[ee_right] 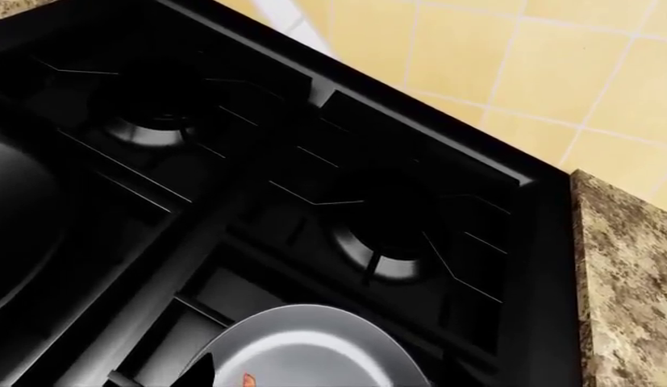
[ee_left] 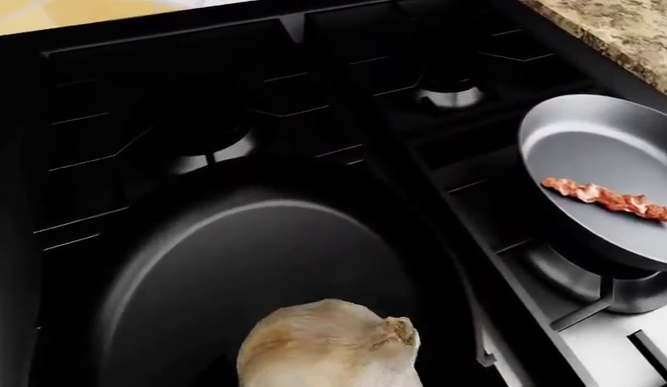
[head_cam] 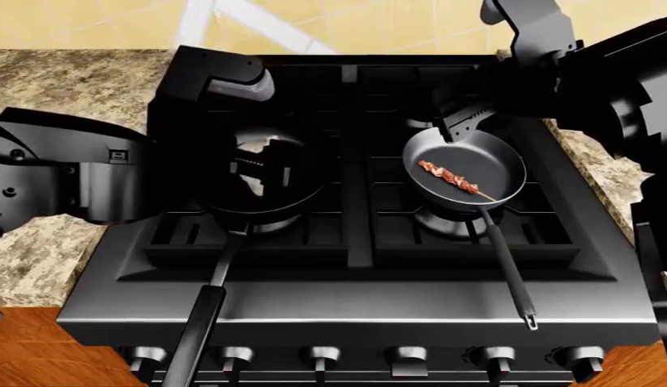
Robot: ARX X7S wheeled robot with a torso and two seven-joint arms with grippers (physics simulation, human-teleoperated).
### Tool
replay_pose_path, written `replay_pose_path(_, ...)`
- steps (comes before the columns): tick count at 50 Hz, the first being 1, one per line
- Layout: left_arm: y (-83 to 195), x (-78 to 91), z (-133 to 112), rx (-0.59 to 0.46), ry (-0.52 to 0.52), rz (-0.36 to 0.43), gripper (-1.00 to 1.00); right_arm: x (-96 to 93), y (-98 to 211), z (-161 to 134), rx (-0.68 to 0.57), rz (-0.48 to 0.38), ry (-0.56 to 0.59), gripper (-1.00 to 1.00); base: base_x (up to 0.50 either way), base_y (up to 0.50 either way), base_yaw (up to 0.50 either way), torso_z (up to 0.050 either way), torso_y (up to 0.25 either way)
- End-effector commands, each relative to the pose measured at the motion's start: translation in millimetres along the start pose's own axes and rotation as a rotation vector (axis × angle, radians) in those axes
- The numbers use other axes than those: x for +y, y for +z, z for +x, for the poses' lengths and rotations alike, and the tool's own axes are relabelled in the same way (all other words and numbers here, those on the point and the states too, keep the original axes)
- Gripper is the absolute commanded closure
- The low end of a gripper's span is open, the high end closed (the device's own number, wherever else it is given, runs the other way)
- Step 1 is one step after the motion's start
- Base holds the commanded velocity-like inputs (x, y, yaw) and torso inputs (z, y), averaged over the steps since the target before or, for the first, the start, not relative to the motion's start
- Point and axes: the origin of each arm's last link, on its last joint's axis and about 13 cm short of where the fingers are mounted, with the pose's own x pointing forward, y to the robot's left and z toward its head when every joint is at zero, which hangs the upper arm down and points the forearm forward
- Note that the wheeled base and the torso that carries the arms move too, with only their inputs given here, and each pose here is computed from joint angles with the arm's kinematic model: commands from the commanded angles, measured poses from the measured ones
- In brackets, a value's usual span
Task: Place both pans onto different burners. Then place the garlic and the kebabs on different pans.
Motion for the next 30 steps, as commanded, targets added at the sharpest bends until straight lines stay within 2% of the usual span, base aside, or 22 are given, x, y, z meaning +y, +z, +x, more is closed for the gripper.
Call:
replay_pose_path(1,-6.0,-1.0,2.0,0.010,-0.011,-0.029,-1.00,0.2,-2.7,-0.4,0.001,0.008,0.007,-1.00,0.00,0.00,0.00,0.000,0.000)
replay_pose_path(17,3.8,-8.3,-11.4,-0.036,-0.004,0.001,-1.00,-0.4,-0.8,-2.7,-0.004,0.006,0.005,-1.00,0.00,0.00,0.00,0.000,0.001)
replay_pose_path(24,10.3,-11.5,-22.8,-0.085,0.012,0.011,-1.00,0.9,-2.6,-4.5,-0.009,0.013,0.006,-1.00,0.00,0.00,0.00,0.000,0.000)
replay_pose_path(30,5.5,-10.2,-35.2,-0.167,0.048,-0.005,-1.00,4.5,-7.6,-13.1,-0.054,0.047,-0.023,-1.00,0.00,0.00,0.00,0.000,0.000)
